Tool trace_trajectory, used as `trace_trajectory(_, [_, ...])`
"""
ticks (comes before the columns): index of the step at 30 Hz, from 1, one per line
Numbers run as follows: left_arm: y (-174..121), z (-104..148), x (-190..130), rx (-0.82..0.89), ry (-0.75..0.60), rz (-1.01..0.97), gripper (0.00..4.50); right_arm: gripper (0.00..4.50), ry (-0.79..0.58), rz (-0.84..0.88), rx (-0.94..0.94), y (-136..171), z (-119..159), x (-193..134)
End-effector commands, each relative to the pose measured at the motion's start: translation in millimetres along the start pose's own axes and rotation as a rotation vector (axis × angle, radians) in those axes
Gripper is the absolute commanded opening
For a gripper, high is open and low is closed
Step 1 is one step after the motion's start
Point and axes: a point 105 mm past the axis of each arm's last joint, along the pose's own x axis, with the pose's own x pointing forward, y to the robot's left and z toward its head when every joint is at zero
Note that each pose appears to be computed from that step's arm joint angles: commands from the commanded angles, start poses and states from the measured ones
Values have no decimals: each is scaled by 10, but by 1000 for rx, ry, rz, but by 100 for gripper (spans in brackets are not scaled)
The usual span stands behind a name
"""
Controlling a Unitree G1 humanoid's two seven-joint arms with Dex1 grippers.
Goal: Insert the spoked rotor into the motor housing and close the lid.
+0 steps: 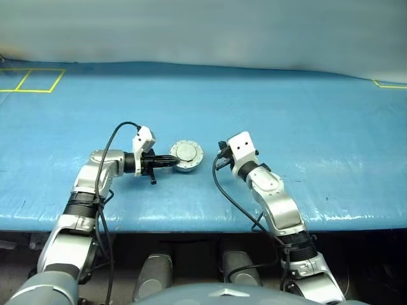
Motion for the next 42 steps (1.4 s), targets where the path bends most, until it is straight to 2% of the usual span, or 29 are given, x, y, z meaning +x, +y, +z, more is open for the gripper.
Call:
trace_trajectory(1, [-67, 222, -57, 38, -98, -16, 3, 0, -104, 68, 32, 104, 243, 3])
trace_trajectory(5, [-121, 291, -166, 43, -162, -16, 3, 0, -119, 117, 6, 179, 248, 4])
trace_trajectory(7, [-147, 299, -230, 48, -181, -8, 0, 40, -123, 139, -14, 210, 246, 13])
trace_trajectory(12, [-188, 232, -356, 53, -191, 43, 0, 188, -131, 206, -18, 321, 276, 79])
trace_trajectory(19, [-248, 32, -422, 50, -168, 118, 0, 419, -115, 262, -10, 460, 266, 230])
trace_trajectory(25, [-267, -86, -435, 13, -187, 173, 0, 419, -113, 313, 6, 597, 283, 271])
trace_trajectory(38, [-289, -205, -429, -21, -191, 218, 0, 419, -36, 308, 132, 632, 108, 358])
trace_trajectory(41, [-284, -212, -428, -22, -191, 224, 0, 360, -29, 310, 141, 642, 99, 364])
trace_trajectory(42, [-286, -215, -427, -22, -191, 225, 0, 327, -28, 309, 139, 642, 97, 364])
